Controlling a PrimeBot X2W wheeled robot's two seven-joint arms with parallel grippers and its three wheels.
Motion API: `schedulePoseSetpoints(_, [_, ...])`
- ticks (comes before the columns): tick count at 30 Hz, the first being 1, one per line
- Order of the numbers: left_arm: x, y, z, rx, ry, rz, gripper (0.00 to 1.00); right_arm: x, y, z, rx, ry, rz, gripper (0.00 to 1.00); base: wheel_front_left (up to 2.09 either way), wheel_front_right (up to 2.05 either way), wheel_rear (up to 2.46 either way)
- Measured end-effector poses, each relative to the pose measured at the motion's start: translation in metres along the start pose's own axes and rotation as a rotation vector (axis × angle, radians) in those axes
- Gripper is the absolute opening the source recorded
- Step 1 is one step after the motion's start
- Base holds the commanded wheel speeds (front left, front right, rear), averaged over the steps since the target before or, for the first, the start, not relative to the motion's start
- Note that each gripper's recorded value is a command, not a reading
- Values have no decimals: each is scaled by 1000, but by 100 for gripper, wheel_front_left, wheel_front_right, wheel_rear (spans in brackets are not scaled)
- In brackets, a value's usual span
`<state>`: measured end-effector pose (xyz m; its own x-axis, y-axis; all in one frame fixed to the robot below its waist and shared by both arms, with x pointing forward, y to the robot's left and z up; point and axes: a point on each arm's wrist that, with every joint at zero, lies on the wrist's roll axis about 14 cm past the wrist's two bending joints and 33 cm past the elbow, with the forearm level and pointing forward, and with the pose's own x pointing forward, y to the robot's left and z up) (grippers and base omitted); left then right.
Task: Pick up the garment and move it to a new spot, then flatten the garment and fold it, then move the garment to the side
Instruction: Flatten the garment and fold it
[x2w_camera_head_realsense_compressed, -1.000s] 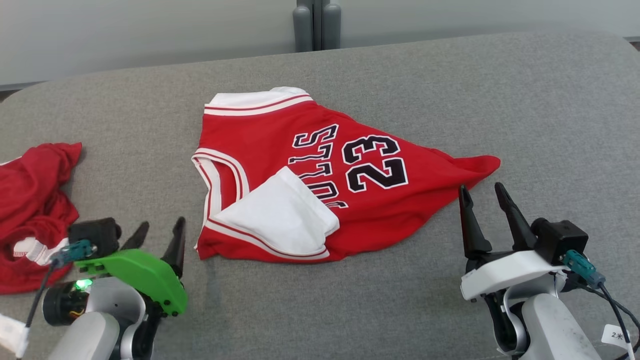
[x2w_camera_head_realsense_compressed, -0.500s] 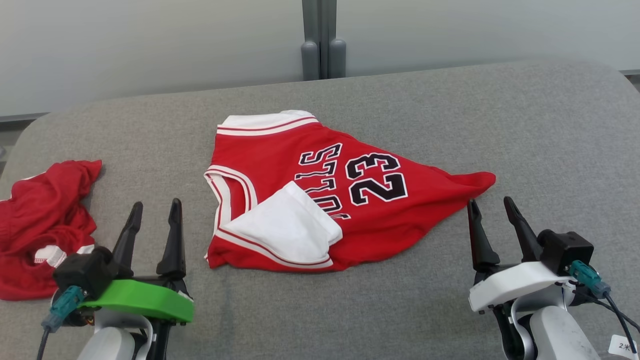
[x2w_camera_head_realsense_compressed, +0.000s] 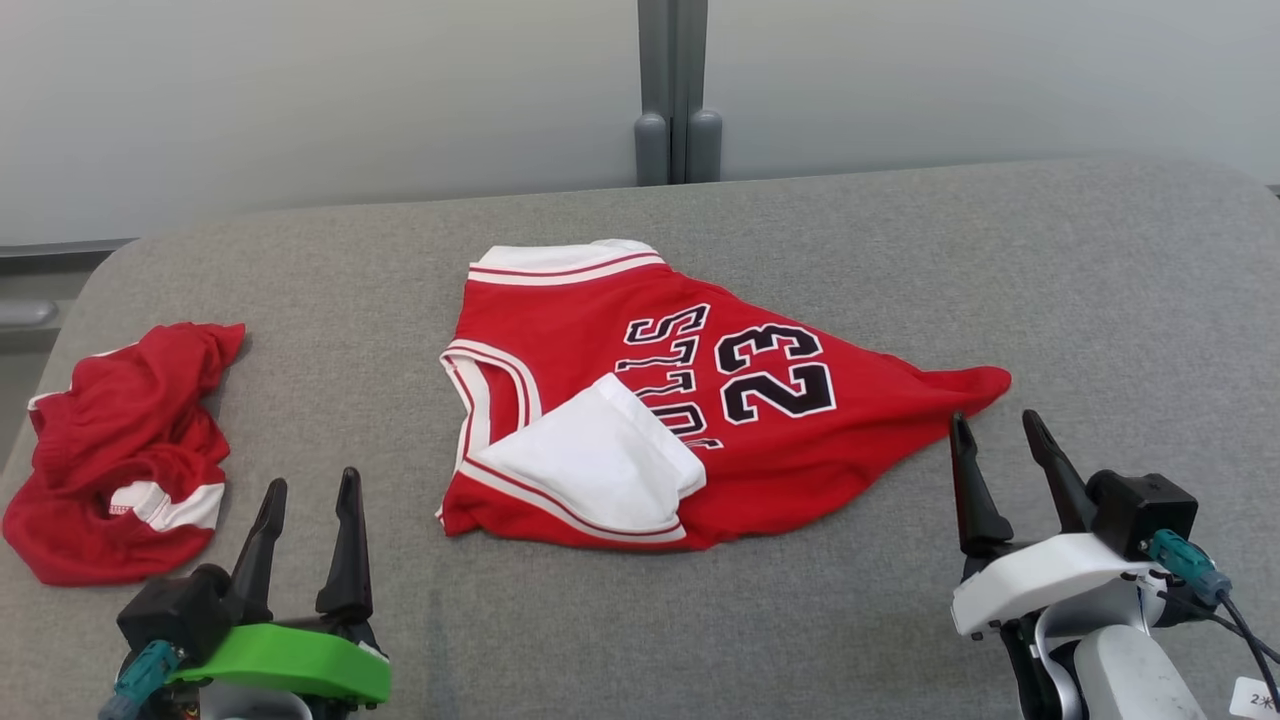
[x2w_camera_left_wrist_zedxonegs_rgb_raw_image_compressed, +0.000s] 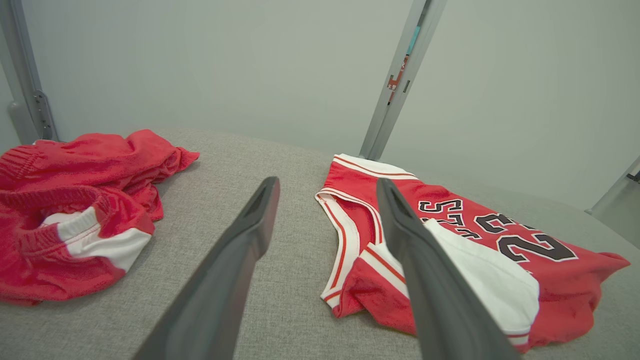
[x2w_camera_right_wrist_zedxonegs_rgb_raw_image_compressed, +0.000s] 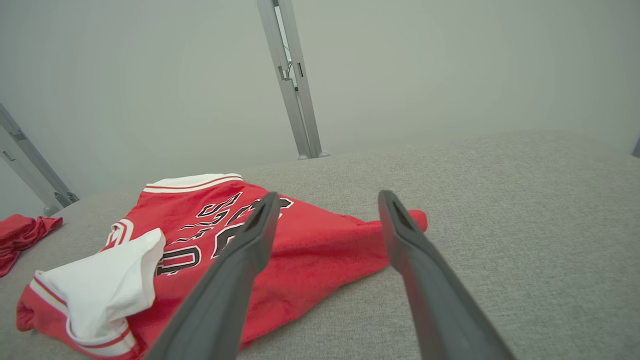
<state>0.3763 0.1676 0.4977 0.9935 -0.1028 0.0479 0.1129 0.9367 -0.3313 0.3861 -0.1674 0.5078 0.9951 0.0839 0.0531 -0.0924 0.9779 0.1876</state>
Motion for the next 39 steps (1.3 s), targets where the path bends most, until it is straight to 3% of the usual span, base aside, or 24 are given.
schedulePoseSetpoints(9, [0, 2, -7, -4, 12, 7, 100, 6, 5, -5, -4, 30, 18, 100, 0, 0, 0])
schedulePoseSetpoints(14, [11, -2, -7, 0, 11, -15, 100, 40, 8, 10, -21, 61, 32, 100, 0, 0, 0])
schedulePoseSetpoints(22, [34, -10, -10, 8, 10, -50, 100, 107, -13, 6, -129, 374, 20, 100, 0, 0, 0])
schedulePoseSetpoints(28, [43, -2, -18, 7, 29, -34, 100, 125, -29, -31, -193, 588, 41, 100, 0, 0, 0])
schedulePoseSetpoints(31, [42, 8, -24, 5, 48, -5, 100, 121, -34, -70, -240, 723, 74, 100, 0, 0, 0])
schedulePoseSetpoints(39, [38, 24, -31, 3, 70, 36, 100, 117, -25, -114, -264, 801, 159, 100, 0, 0, 0])
